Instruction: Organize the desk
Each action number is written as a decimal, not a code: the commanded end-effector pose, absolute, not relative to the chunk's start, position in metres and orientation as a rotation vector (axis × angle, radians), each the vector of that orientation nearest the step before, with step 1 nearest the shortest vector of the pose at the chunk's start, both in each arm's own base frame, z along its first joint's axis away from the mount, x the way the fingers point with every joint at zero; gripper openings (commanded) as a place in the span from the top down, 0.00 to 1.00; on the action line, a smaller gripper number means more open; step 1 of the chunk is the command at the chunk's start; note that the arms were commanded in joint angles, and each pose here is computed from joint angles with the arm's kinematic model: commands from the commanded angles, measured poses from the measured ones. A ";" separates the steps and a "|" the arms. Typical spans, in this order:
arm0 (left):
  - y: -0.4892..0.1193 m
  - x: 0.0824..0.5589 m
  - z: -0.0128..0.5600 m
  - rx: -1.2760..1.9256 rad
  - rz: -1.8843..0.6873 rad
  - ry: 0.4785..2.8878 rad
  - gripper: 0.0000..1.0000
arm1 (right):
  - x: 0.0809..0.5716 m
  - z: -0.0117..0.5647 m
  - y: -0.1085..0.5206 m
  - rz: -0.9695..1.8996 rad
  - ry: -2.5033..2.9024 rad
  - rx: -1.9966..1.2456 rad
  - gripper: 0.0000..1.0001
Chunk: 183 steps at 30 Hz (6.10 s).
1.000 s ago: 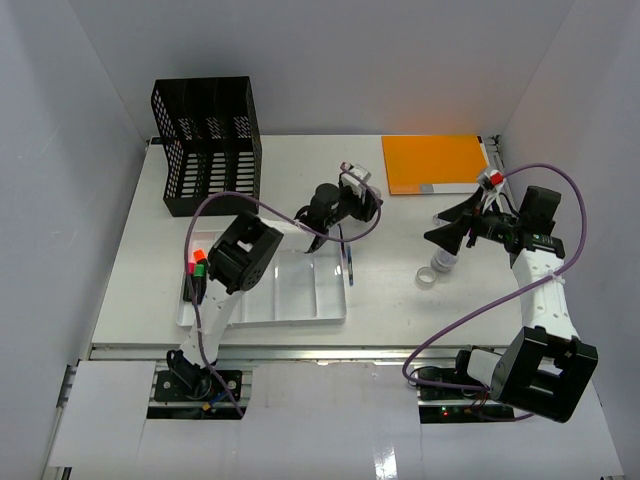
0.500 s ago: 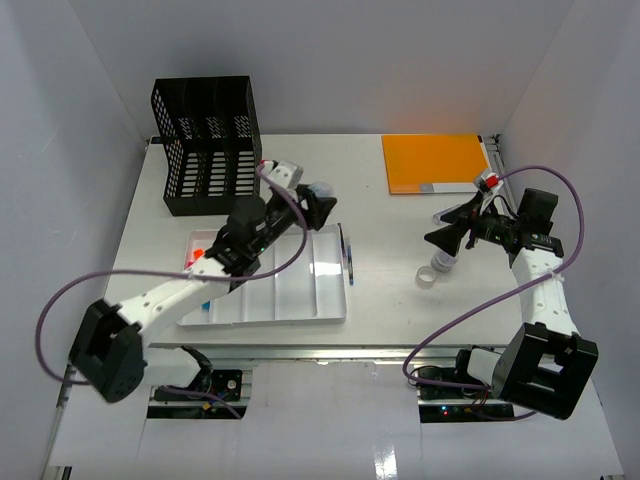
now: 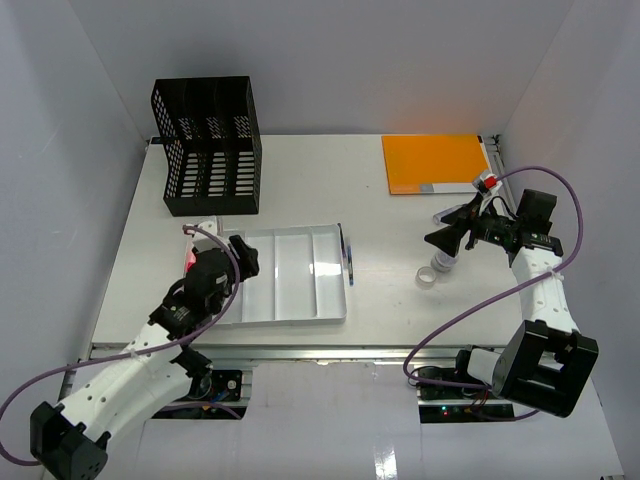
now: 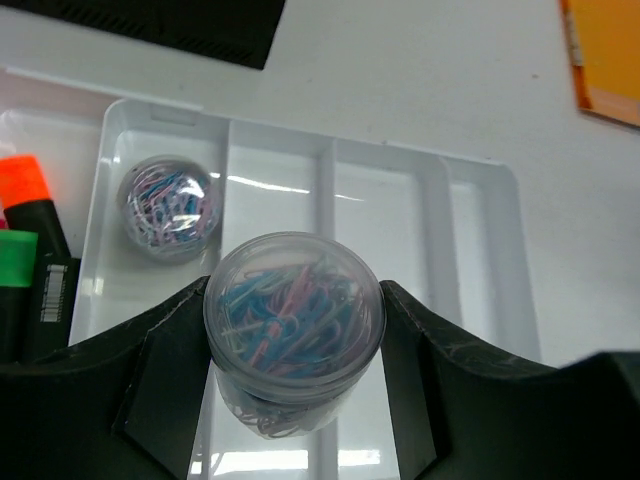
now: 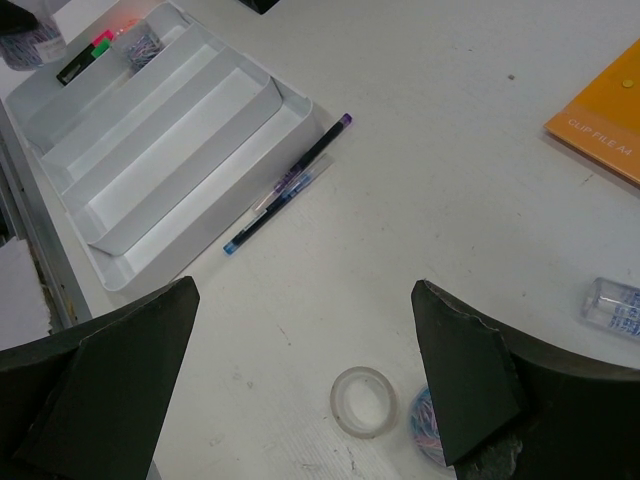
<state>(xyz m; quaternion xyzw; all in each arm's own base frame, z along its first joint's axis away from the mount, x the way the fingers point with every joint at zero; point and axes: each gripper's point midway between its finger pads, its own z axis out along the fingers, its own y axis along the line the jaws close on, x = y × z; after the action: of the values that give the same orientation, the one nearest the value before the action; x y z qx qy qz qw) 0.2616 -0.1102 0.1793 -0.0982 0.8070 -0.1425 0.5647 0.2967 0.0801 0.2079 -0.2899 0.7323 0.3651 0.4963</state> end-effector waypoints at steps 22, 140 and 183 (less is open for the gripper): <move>-0.053 0.336 0.111 -0.426 -0.049 1.867 1.00 | 0.298 0.200 0.080 0.886 1.783 -0.713 0.07; -0.093 0.178 0.322 0.183 -0.546 1.284 0.02 | 0.207 0.145 0.579 1.028 1.417 -1.835 0.81; -0.153 0.228 0.271 0.134 -0.857 1.599 0.04 | 0.321 0.198 0.288 0.752 1.855 -1.205 0.13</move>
<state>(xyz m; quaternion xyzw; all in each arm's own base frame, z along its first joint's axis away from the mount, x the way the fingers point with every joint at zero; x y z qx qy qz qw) 0.2087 -0.1219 0.2988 0.0730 0.6431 -0.3060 0.6982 0.2866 0.3413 0.1957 -0.5658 0.6662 0.3198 0.3658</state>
